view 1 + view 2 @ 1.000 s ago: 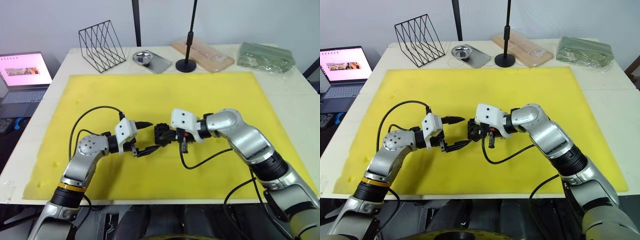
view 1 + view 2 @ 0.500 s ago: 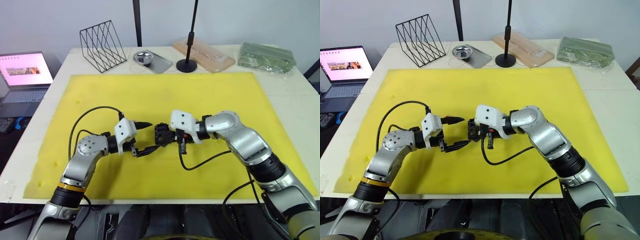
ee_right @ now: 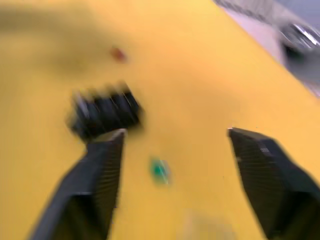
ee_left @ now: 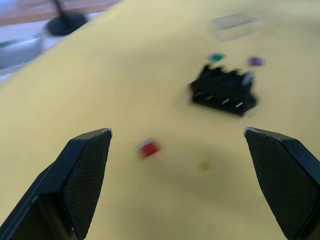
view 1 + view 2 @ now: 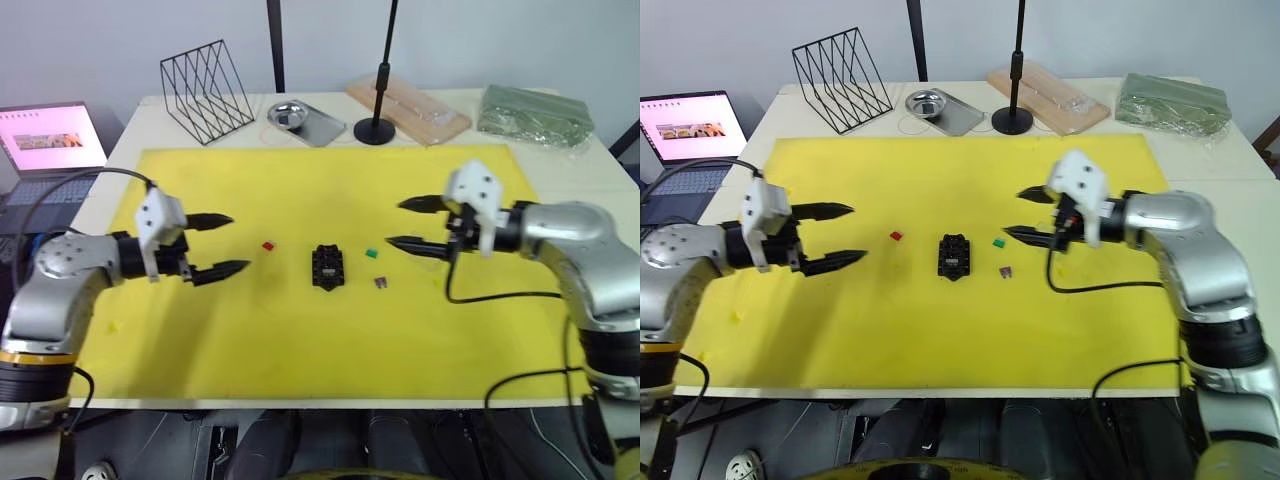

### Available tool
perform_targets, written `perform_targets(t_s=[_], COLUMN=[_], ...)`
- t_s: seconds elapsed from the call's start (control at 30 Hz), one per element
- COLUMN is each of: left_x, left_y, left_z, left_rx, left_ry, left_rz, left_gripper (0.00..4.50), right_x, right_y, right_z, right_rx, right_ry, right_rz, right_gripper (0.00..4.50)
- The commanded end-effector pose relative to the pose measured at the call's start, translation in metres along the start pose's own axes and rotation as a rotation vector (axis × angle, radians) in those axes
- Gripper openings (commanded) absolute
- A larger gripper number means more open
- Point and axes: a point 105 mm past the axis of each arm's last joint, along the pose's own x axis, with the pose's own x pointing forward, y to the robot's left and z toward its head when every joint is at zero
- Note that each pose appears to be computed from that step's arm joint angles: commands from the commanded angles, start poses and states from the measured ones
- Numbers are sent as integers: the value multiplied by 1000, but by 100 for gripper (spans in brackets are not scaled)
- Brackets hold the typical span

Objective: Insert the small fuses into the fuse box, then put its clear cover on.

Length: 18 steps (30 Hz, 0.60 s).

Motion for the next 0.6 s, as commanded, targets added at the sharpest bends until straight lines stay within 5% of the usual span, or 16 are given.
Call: perform_targets(t_s=[0.03, 0.27, 0.43, 0.6], left_x=[-33, -56, -50, -48], left_y=[26, 45, 39, 37], left_z=[0, -24, -22, -1], left_rx=[62, 54, -39, -503], left_ry=[51, 98, 78, -81], left_rz=[152, 316, 281, 262], left_gripper=[450, 450, 450, 450], right_x=[-49, -80, -59, -22], right_y=[-35, -50, -41, -10], right_z=[-31, -64, -41, 16], right_rx=[-12, 81, 64, -21], right_ry=[92, 77, -4, -156], right_rz=[-187, -311, -239, -72], right_gripper=[447, 447, 447, 447])
